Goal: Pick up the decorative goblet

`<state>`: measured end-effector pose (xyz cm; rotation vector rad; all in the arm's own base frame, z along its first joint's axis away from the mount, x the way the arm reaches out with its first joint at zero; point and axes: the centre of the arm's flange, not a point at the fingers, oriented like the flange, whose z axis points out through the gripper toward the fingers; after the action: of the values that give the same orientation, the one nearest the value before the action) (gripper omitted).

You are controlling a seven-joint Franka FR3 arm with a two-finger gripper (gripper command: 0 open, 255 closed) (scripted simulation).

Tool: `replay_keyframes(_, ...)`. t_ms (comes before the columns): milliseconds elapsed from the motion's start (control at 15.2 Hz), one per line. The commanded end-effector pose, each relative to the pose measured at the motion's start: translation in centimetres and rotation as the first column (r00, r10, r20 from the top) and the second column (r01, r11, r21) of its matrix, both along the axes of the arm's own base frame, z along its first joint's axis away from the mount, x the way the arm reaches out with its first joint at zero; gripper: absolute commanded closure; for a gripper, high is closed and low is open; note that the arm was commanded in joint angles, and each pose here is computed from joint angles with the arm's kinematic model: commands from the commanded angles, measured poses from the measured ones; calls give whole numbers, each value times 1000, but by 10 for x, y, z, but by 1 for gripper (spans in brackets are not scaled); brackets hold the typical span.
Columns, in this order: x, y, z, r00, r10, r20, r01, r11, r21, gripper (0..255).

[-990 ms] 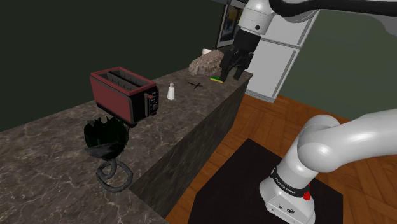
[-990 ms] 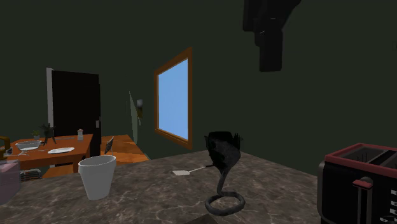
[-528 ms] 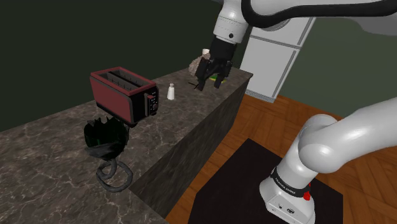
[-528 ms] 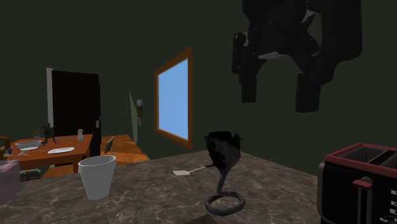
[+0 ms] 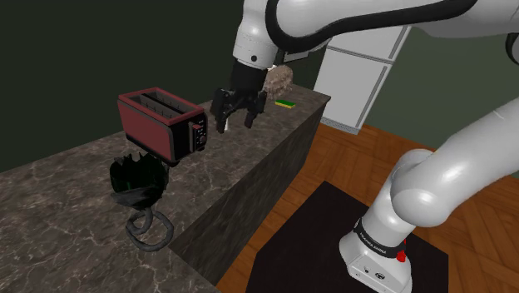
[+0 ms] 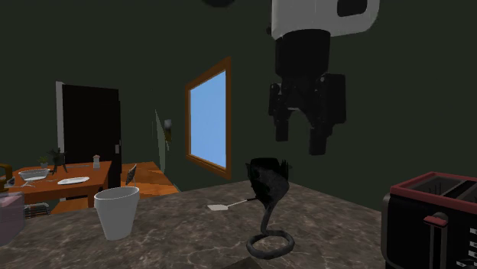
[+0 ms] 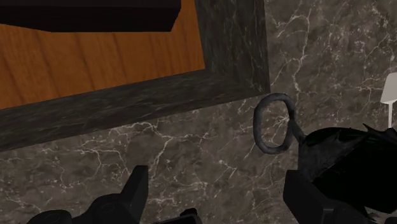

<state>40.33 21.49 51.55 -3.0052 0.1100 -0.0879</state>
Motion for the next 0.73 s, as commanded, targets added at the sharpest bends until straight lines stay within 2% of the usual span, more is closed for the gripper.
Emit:
replay_keyframes(0, 10, 22, -8, 1000, 1, -4, -1, 1000, 5, 0)
replay_keyframes(660, 62, 135, -48, 1000, 9, -25, -8, 1000, 24, 0)
